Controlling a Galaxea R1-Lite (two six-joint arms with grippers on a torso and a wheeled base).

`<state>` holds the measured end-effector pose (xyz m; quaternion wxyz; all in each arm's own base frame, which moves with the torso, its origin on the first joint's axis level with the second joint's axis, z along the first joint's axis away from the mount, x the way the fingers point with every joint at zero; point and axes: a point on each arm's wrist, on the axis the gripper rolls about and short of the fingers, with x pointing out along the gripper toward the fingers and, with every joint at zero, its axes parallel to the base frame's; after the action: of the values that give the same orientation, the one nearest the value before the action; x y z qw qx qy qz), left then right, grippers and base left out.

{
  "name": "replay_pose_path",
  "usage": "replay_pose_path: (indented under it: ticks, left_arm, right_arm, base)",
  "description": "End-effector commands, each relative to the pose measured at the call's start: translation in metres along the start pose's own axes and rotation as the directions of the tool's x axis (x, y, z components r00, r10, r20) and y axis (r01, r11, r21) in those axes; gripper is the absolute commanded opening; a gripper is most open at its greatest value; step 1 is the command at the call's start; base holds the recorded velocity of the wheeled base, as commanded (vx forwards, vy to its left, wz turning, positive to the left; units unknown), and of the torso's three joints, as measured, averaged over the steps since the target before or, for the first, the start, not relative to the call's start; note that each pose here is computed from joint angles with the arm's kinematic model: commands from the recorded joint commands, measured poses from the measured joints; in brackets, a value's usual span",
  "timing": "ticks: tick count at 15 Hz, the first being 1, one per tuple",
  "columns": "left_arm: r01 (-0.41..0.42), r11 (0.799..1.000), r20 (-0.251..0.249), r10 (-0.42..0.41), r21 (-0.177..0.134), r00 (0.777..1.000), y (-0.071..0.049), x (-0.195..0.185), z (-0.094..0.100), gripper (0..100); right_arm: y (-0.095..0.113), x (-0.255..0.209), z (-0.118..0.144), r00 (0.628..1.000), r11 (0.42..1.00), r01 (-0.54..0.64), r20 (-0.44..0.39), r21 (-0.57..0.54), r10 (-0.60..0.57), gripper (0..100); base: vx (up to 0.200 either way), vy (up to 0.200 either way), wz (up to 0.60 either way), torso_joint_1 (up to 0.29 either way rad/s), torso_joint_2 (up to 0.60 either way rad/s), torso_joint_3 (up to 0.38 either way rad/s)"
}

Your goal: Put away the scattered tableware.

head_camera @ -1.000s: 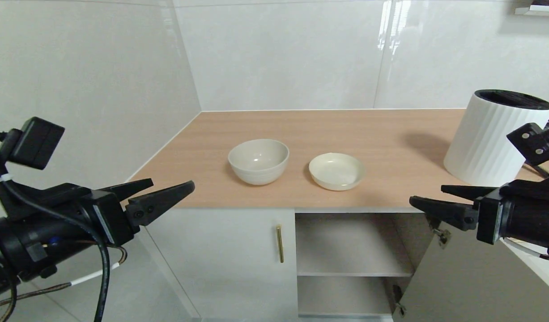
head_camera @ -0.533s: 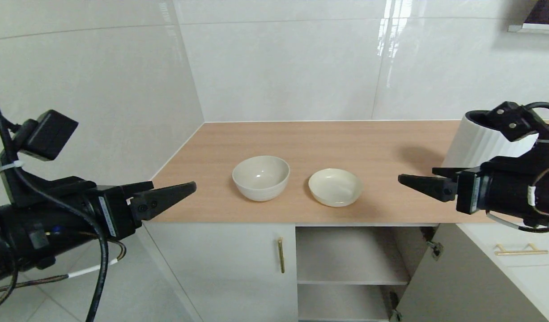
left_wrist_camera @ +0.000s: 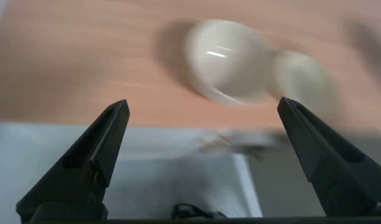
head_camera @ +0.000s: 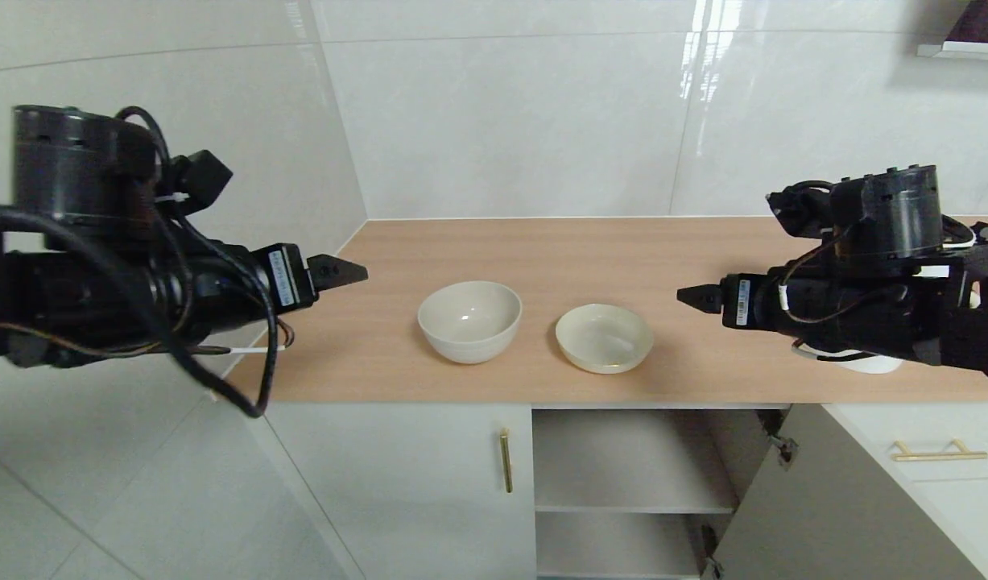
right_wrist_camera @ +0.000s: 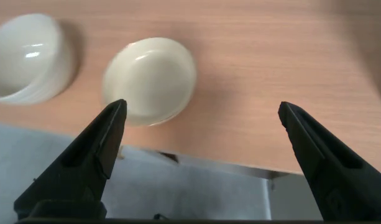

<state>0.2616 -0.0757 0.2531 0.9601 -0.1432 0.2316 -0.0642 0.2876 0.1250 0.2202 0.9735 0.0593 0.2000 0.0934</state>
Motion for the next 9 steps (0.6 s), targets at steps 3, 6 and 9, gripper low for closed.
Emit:
replay_pose_path:
  ticks: [3,6,9]
  left_arm:
    - [-0.116,0.993,-0.109,0.117,0.013,0.987,-0.019,0.085,-0.018,100]
    - [-0.172,0.985,-0.119,0.168,-0.031,0.979,-0.031,0.125,-0.03,100]
    - [-0.193,0.981,-0.132,0.188,-0.022,0.973,-0.03,0.134,-0.036,100]
  right_arm:
    - [0.012,0.01,-0.009,1.0,1.0,-0.01,-0.024,0.001,0.01,100]
    - [0.02,0.006,-0.011,1.0,1.0,0.003,-0.014,-0.007,-0.003,100]
    - [0.02,0.006,-0.009,1.0,1.0,0.007,-0.002,-0.005,-0.007,100]
  base:
    - [0.0,0.0,0.0,0.0,0.0,0.0]
    - [0.0,0.0,0.0,0.0,0.0,0.0]
    - [0.0,0.0,0.0,0.0,0.0,0.0]
